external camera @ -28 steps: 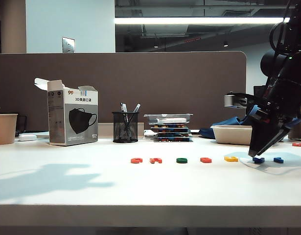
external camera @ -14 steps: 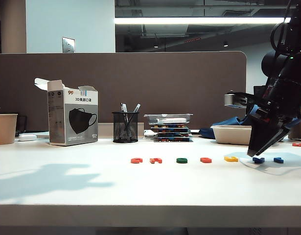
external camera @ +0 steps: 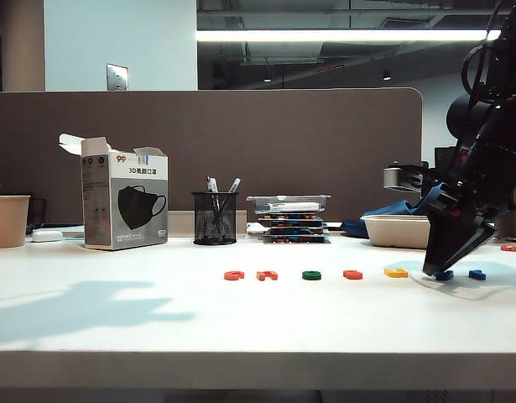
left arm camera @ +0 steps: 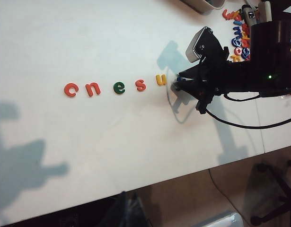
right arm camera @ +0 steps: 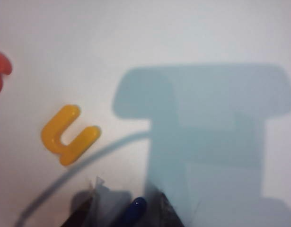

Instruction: Select the appropriate letters from the row of letter magnets placed on the table to arrange into the word "yes".

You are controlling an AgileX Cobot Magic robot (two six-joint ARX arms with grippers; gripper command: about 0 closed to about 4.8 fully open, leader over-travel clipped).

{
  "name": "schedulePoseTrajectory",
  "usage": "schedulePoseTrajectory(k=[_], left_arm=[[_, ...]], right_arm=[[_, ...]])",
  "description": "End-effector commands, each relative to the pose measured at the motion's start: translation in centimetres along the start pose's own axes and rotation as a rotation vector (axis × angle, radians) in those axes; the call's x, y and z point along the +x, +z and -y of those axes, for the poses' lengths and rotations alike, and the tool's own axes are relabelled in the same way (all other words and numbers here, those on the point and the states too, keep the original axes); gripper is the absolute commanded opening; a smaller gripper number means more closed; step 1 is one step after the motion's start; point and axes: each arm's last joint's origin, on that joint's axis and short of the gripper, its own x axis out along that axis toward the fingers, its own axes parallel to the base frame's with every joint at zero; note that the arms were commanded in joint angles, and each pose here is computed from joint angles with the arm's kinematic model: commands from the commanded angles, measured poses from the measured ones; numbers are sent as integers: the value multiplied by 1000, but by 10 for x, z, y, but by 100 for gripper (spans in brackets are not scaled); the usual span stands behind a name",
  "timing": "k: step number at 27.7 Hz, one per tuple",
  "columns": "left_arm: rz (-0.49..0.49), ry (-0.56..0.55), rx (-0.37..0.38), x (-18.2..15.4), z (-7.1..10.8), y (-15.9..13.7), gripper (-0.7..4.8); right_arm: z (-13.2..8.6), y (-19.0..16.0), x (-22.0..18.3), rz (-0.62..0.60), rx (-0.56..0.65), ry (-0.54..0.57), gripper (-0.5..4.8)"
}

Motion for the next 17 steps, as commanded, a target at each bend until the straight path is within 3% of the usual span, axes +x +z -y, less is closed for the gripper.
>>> schedulePoseTrajectory(k=[1,5,15,17], left_arm=[[8,-7,5,-2,1,1,-5],[8,-7,5,-2,1,1,-5],[8,-7,5,-2,1,1,-5],[8,-7,5,-2,1,1,-5]], right_arm=[[-1,-2,2,-25,10,8,166],[-1,-2,2,-27,11,9,135],[-1,-4,2,-56,16,-4,133],[-2,-5,2,-62,17,-5,113]])
